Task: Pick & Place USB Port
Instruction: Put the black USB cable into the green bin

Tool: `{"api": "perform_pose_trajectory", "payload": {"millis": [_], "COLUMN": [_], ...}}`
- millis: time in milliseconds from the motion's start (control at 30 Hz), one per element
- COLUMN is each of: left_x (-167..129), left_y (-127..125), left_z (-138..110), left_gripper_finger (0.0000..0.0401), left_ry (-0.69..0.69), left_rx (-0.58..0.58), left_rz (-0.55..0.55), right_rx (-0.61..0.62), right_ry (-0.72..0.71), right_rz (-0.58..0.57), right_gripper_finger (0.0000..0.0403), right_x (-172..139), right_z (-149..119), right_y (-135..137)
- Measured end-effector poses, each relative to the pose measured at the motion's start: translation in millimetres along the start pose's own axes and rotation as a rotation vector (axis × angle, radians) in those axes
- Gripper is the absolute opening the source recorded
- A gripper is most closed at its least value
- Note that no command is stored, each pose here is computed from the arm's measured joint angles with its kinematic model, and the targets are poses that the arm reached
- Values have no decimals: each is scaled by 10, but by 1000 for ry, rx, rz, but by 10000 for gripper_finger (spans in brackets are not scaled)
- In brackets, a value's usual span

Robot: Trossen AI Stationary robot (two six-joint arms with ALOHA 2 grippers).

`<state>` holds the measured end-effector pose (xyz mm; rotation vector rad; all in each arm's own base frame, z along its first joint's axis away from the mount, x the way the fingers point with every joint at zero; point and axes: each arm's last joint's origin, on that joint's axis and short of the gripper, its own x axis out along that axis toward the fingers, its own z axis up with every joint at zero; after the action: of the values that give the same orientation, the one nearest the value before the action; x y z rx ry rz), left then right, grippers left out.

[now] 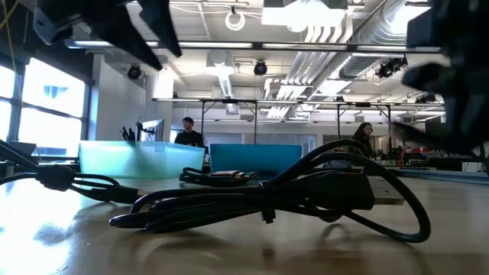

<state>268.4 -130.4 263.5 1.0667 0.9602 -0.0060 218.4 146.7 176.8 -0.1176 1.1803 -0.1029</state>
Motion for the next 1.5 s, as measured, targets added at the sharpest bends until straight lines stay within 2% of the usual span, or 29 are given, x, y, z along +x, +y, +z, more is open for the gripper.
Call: {"api": "perform_pose_trajectory", "payload": {"millis": [100,233,367,600,800,933,1067,1267,1500], "left_x": [-7,-35,-73,-197,-296,-283,-145,125,140], "left_y": [62,144,206,343,403,451,518,582,605], "left_z": [115,251,355,544,631,633,624,646,634], "left_gripper_finger": [156,156,156,156,156,156,156,156,156], "left_ry": [-95,-228,-360,-686,-919,-969,-990,-1056,-1130], "left_rx": [-7,-11,-41,-95,-96,-103,-141,-172,-143], "left_rz": [51,97,104,100,60,53,15,-51,-110], "right_rx": [-34,-141,-263,-432,-532,-585,-636,-665,-654], "right_ry": [-126,-288,-432,-675,-784,-851,-907,-900,-877], "right_rz": [-70,-138,-201,-213,-203,-167,-127,-117,-113], "right_gripper_finger": [18,18,18,18,18,18,18,18,18], "right_x": [-202,-502,-755,-978,-1075,-1100,-1094,-1000,-959], "right_z": [235,487,606,767,843,914,976,1030,1057], "right_y": [26,108,244,454,526,551,582,576,519]}}
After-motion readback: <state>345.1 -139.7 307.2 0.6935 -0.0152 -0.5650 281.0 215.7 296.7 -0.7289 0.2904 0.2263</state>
